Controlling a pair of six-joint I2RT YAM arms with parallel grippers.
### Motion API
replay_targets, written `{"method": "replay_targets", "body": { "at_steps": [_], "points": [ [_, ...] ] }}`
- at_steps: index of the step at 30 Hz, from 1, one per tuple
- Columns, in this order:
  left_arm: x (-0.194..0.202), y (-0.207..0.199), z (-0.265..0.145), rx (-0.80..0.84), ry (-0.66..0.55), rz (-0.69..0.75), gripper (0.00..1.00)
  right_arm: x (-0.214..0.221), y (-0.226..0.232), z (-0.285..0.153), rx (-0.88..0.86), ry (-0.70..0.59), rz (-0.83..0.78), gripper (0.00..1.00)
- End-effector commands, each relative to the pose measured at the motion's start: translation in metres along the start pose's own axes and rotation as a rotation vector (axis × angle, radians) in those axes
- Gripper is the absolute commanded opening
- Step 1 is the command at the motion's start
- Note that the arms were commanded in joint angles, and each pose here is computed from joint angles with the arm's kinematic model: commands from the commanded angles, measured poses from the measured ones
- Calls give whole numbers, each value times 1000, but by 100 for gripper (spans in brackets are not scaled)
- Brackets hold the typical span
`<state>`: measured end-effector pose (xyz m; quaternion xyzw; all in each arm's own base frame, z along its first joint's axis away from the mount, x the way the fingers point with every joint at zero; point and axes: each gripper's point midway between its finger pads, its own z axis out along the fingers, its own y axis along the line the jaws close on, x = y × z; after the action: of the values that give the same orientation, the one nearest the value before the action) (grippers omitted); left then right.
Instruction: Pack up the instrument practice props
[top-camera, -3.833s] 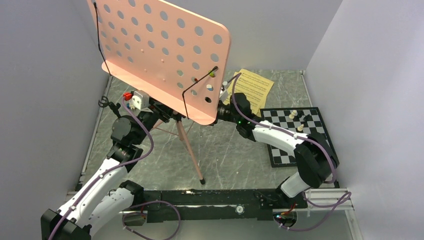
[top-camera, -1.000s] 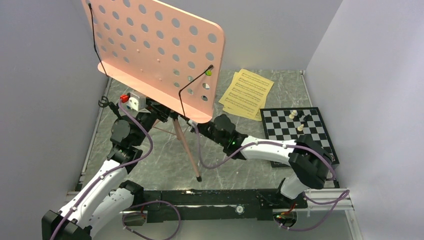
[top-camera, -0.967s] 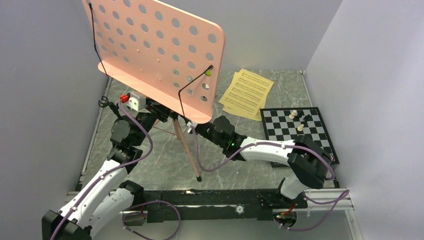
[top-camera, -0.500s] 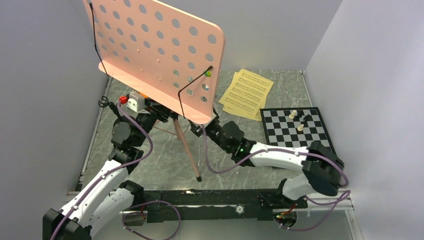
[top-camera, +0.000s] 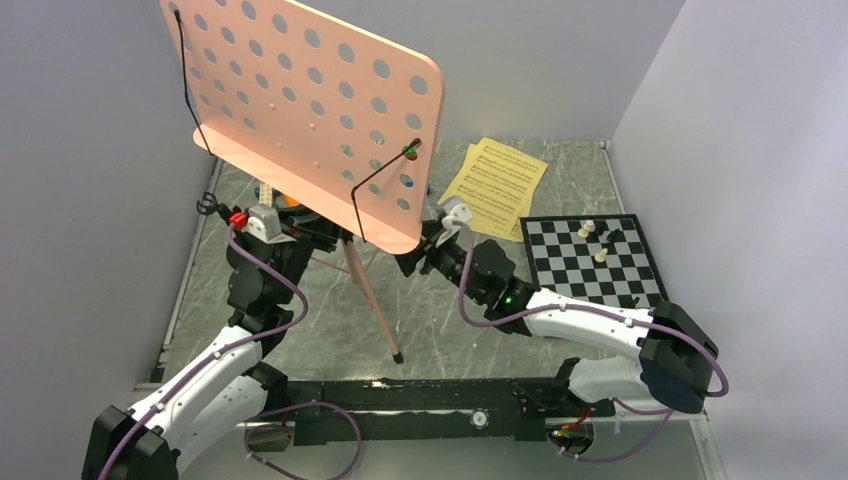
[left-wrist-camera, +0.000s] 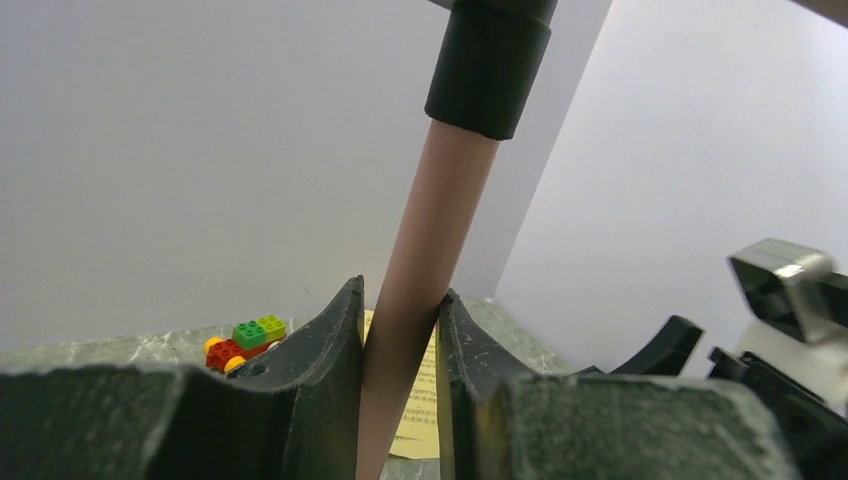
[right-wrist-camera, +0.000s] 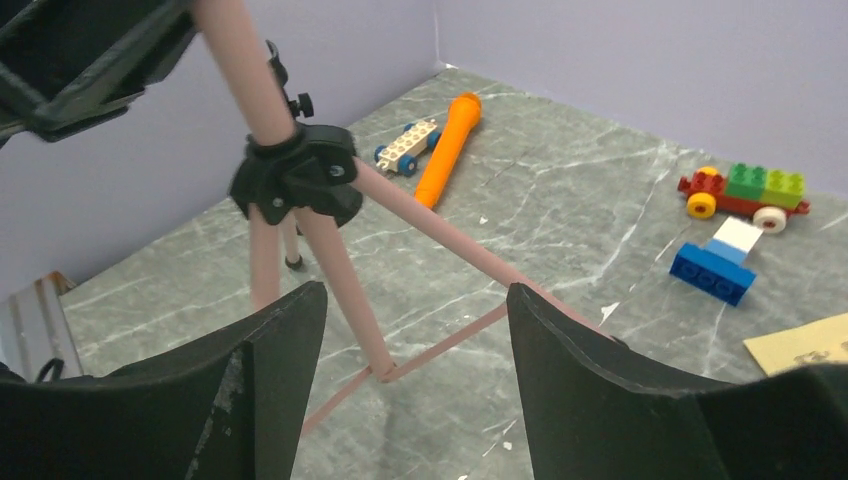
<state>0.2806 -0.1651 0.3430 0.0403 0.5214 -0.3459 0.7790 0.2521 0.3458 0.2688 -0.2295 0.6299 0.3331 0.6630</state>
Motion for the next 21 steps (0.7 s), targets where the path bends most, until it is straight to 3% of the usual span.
{"method": "replay_targets", "body": {
  "at_steps": [1, 6, 10, 13, 18, 21],
  "points": [
    [154, 48, -75, -244, 502, -147, 0, -4, -6, 5, -60, 9, 249, 71],
    [153, 50, -86, -266, 505, -128, 0, -4, -7, 24, -172, 106, 536, 74],
    [158, 51, -92, -273, 512, -137, 0, -9, 12, 42, -280, 138, 592, 84],
    [164, 51, -97, -281, 533, -147, 0, -6, 23, 56, -328, 207, 651, 85],
    [166, 54, -104, -296, 528, -150, 0, -5, 40, 64, -410, 283, 748, 81],
    [169, 53, -105, -292, 536, -154, 0, 1, 40, 66, -403, 302, 753, 72]
  ]
}}
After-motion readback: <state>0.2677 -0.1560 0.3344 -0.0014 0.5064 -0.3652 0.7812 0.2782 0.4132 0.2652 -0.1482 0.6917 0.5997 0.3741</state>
